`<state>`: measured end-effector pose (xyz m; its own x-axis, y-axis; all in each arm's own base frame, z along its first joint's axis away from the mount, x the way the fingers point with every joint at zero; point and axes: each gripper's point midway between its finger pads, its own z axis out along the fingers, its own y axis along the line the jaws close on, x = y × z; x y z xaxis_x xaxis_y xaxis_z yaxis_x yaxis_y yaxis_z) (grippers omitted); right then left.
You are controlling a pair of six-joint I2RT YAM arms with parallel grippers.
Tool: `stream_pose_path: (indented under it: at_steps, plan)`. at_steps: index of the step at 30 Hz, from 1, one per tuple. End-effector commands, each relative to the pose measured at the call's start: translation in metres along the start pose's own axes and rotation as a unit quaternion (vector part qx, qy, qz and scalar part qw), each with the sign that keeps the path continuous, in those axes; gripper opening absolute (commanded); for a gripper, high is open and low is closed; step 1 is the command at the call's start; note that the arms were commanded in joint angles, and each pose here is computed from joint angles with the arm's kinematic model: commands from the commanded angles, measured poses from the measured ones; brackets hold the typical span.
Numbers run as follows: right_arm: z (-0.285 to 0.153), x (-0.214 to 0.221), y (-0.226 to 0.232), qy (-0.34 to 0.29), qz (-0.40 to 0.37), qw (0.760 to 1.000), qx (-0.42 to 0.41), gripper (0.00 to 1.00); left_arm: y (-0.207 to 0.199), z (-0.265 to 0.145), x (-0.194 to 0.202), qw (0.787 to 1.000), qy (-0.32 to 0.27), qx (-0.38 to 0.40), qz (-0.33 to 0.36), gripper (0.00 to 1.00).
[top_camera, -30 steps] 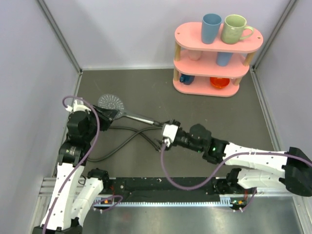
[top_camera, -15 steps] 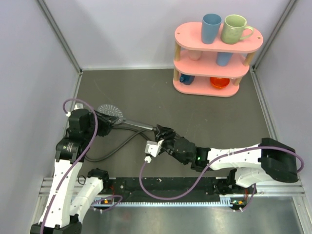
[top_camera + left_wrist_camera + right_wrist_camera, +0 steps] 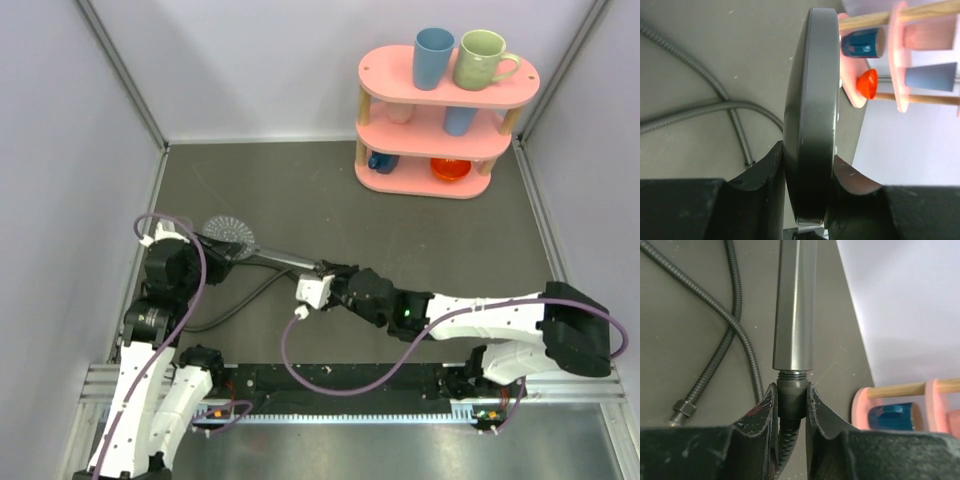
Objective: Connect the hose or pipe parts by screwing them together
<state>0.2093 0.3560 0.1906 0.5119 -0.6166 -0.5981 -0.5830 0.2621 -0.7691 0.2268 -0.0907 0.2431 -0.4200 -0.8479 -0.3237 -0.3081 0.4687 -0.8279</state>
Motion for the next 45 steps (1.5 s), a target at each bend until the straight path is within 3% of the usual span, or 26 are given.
stream_pose_path:
  at_steps: [1, 2, 4, 9, 10, 15, 18, 20, 22, 23, 24, 29, 36, 45]
  plan:
    - [-0.005, -0.062, -0.029, -0.118, 0.151, 0.979, -0.072, 0.00, -0.063, -0.019, -0.002, 0.966, -0.037, 0.209, 0.147, 0.00]
    - [-0.005, -0.050, -0.036, -0.109, 0.173, 0.975, -0.085, 0.00, -0.057, -0.013, 0.002, 0.959, -0.043, 0.226, 0.164, 0.00]
    - [-0.010, -0.062, -0.032, -0.138, 0.221, 0.954, -0.147, 0.00, -0.089, -0.039, -0.004, 0.910, -0.105, 0.339, 0.212, 0.00]
    - [-0.026, -0.073, -0.031, -0.174, 0.297, 0.902, -0.259, 0.00, -0.078, -0.025, 0.017, 0.889, -0.079, 0.388, 0.231, 0.00]
    - [-0.028, -0.073, -0.031, -0.177, 0.305, 0.894, -0.275, 0.00, -0.085, -0.031, 0.016, 0.876, -0.088, 0.415, 0.230, 0.00]
    - [-0.044, -0.069, -0.033, -0.193, 0.353, 0.848, -0.345, 0.00, -0.075, -0.024, 0.020, 0.870, -0.097, 0.434, 0.212, 0.00]
    - [-0.042, -0.059, -0.033, -0.179, 0.376, 0.839, -0.350, 0.00, -0.073, -0.022, 0.017, 0.872, -0.106, 0.427, 0.216, 0.00]
    - [-0.040, -0.054, -0.035, -0.172, 0.377, 0.847, -0.334, 0.04, -0.072, -0.021, 0.013, 0.876, -0.113, 0.420, 0.208, 0.00]
    - [-0.036, -0.043, -0.036, -0.155, 0.384, 0.858, -0.304, 0.25, -0.069, -0.016, 0.010, 0.888, -0.111, 0.401, 0.195, 0.00]
    - [-0.038, -0.045, -0.044, -0.165, 0.377, 0.867, -0.281, 0.30, -0.071, -0.016, 0.007, 0.894, -0.112, 0.391, 0.187, 0.00]
    - [-0.036, -0.033, -0.044, -0.151, 0.381, 0.876, -0.253, 0.45, -0.061, -0.006, 0.006, 0.914, -0.098, 0.355, 0.170, 0.00]
    - [-0.045, -0.023, -0.063, -0.163, 0.329, 0.919, -0.143, 0.67, -0.059, -0.002, -0.015, 0.956, -0.099, 0.256, 0.107, 0.00]
    - [-0.045, -0.014, -0.061, -0.127, 0.179, 0.976, -0.005, 0.70, -0.057, -0.007, -0.021, 0.987, -0.059, 0.148, 0.023, 0.00]
    - [-0.030, -0.030, -0.065, -0.084, 0.050, 0.991, 0.086, 0.67, -0.061, -0.026, -0.018, 0.996, -0.022, 0.082, -0.014, 0.00]
